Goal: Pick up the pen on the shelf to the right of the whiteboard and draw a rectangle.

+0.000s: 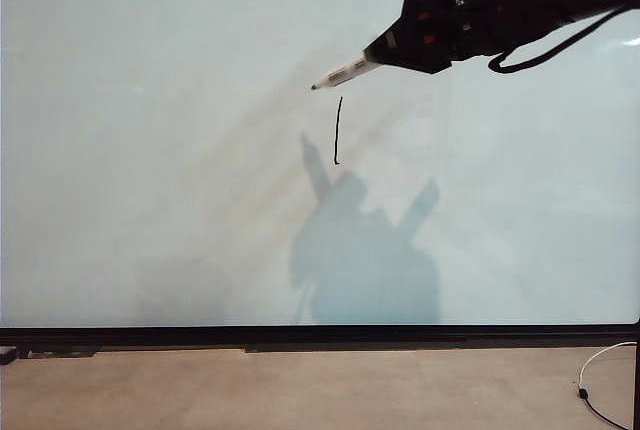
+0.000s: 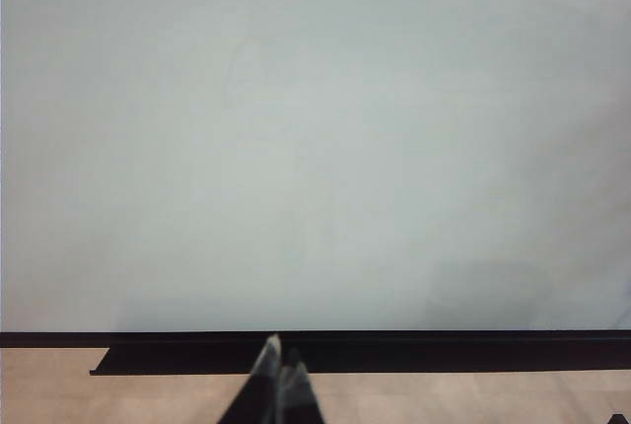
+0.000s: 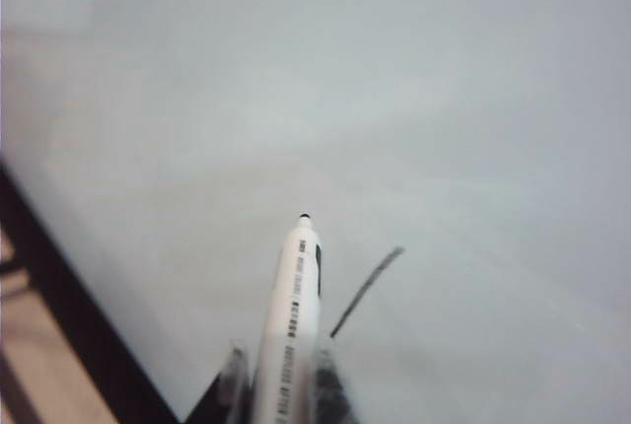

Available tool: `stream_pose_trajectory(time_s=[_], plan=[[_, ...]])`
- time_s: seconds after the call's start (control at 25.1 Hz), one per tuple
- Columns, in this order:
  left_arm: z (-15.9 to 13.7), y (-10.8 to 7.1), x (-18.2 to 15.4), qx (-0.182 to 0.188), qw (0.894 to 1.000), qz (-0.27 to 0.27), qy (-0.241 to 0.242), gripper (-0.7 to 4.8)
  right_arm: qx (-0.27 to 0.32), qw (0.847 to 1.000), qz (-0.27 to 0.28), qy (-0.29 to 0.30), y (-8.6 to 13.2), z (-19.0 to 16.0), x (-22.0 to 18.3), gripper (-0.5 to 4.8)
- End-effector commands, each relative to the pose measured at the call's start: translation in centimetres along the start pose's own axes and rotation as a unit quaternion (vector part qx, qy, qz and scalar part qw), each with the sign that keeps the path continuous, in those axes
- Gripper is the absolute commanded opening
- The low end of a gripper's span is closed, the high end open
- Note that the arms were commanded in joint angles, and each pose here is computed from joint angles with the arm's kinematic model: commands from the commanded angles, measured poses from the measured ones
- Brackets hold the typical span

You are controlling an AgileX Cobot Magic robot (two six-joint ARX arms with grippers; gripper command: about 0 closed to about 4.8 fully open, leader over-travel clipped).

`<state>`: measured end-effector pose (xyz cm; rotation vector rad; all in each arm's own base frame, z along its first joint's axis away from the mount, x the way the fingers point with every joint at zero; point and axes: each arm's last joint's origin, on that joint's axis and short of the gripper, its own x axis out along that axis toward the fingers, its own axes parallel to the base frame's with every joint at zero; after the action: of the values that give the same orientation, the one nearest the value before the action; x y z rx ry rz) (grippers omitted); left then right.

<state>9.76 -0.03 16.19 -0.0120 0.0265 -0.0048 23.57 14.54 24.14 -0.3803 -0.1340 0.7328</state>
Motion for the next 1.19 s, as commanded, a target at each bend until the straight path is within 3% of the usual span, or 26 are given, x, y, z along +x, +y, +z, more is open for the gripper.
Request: stream_pose_trajectory(time_s=[0.04,0.16,0.52,0.95,1.19], plan=[[0.2,0.0,0.0,0.002,1.000,0.000,-0.004,-0.04,0.049,0.997,-0.053,-0.033,-0.2,0.2,-0.6,-0.06],[0.2,0.0,0.0,0.002,1.000,0.000,-0.004,-0.05,0.078,0.993,-0.074,-0.050,-0.4,-0.2,-1.1,-0.06],[0.2,0.0,0.0,0.002,1.000,0.000,-0.005,-0.05,0.085,0.996,0.006,-0.035,-3.0,-1.5,-1.6,-0.06],[0.1,0.0,0.0,0.002,1.000,0.000,-0.004,-0.04,0.089,0.994,0.053,-0.021,-4.5,-1.8,-1.2,-0.06],[0.1,0.0,0.0,0.002,1.000,0.000,-0.004,-0.04,0.090,0.995,0.043,-0.004,-4.8,-2.0,-0.6,-0.06]])
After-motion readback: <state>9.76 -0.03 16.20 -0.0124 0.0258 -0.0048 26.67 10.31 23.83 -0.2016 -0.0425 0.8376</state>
